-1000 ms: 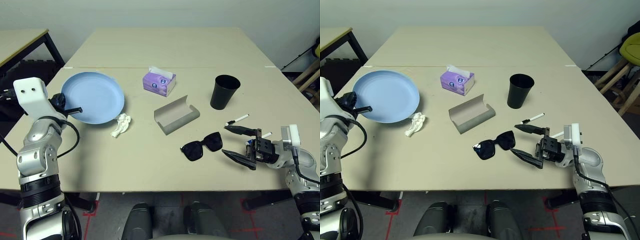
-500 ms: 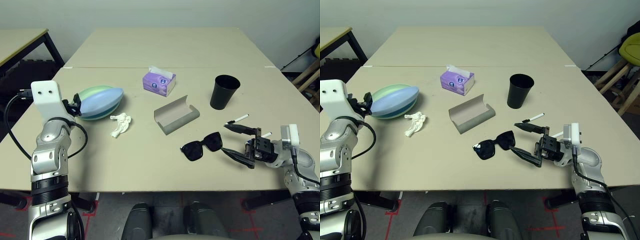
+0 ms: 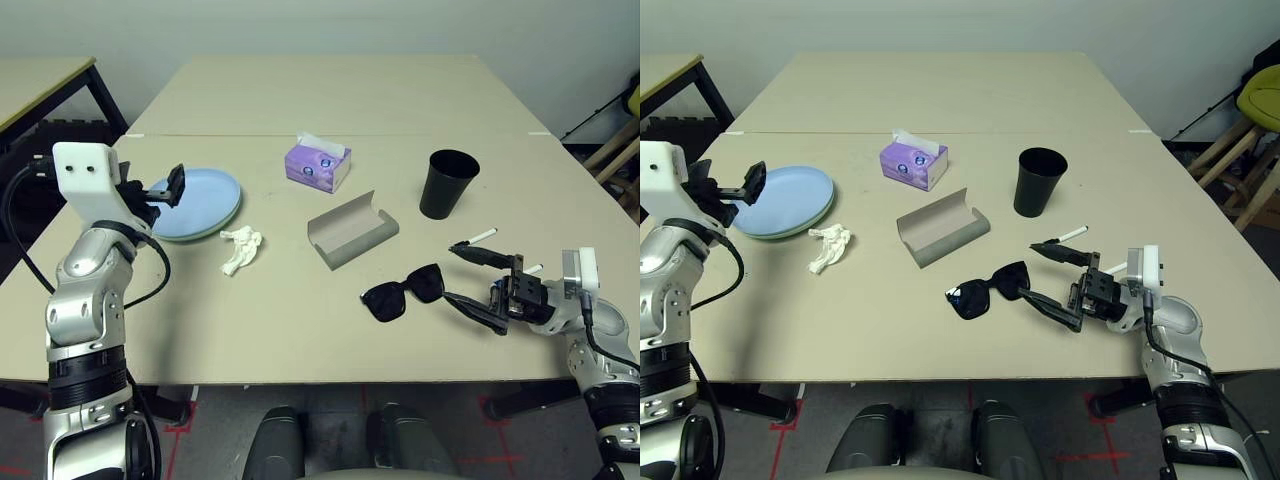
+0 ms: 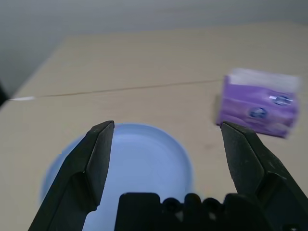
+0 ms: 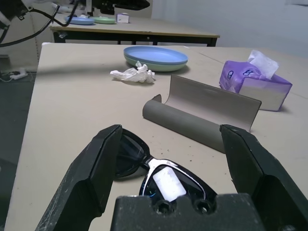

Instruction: Organize and tidy the items on the table.

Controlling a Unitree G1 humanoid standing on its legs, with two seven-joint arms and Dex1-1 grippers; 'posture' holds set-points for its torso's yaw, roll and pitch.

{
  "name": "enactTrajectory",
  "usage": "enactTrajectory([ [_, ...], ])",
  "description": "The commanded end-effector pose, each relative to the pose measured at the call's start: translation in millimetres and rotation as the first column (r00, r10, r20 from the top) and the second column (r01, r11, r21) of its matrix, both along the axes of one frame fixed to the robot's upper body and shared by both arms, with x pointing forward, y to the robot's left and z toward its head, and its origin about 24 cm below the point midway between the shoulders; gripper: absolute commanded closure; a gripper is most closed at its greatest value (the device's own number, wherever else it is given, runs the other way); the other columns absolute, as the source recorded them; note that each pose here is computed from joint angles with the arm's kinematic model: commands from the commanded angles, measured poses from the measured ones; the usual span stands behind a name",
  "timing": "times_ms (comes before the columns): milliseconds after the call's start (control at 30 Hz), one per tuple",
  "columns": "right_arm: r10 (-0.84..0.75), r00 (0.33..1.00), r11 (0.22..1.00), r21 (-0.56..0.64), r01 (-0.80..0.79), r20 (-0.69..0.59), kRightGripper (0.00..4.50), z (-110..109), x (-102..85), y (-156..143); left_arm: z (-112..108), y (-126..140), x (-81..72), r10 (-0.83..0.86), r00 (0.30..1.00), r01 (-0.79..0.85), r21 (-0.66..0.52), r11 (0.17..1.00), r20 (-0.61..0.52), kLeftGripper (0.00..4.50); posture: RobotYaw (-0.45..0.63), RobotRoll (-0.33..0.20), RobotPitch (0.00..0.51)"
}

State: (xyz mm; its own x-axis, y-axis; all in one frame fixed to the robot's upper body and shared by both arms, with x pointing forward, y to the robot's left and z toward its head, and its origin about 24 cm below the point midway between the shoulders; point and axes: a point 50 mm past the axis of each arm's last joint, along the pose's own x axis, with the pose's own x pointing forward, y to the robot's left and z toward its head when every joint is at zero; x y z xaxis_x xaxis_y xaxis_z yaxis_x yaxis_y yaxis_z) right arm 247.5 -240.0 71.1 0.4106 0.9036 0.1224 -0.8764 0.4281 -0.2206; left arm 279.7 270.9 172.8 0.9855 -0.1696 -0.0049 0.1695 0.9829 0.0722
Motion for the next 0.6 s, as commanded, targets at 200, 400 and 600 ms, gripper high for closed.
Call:
enactTrajectory([
  [200, -0.016, 0.999, 1.0, 0.005, 0.016, 0.028, 0.0, 4, -0.1, -2, -25, -33, -25.3, -0.284, 0.938, 0.295, 0.029, 0.955, -0.199, 0.02, 0.1, 0.0, 0.04],
  [400, -0.018, 0.999, 1.0, 0.008, 0.017, 0.028, 0.0, 4, 0.1, -1, -39, -39, -24.7, -0.289, 0.924, 0.318, 0.086, 0.944, -0.249, 0.02, 0.1, 0.0, 0.034],
  [600, -0.014, 1.0, 1.0, 0.013, 0.014, 0.026, 0.0, 4, 1.0, 0, -66, -42, -18.7, -0.23, 0.917, 0.312, 0.228, 0.922, -0.326, 0.02, 0.1, 0.0, 0.035],
])
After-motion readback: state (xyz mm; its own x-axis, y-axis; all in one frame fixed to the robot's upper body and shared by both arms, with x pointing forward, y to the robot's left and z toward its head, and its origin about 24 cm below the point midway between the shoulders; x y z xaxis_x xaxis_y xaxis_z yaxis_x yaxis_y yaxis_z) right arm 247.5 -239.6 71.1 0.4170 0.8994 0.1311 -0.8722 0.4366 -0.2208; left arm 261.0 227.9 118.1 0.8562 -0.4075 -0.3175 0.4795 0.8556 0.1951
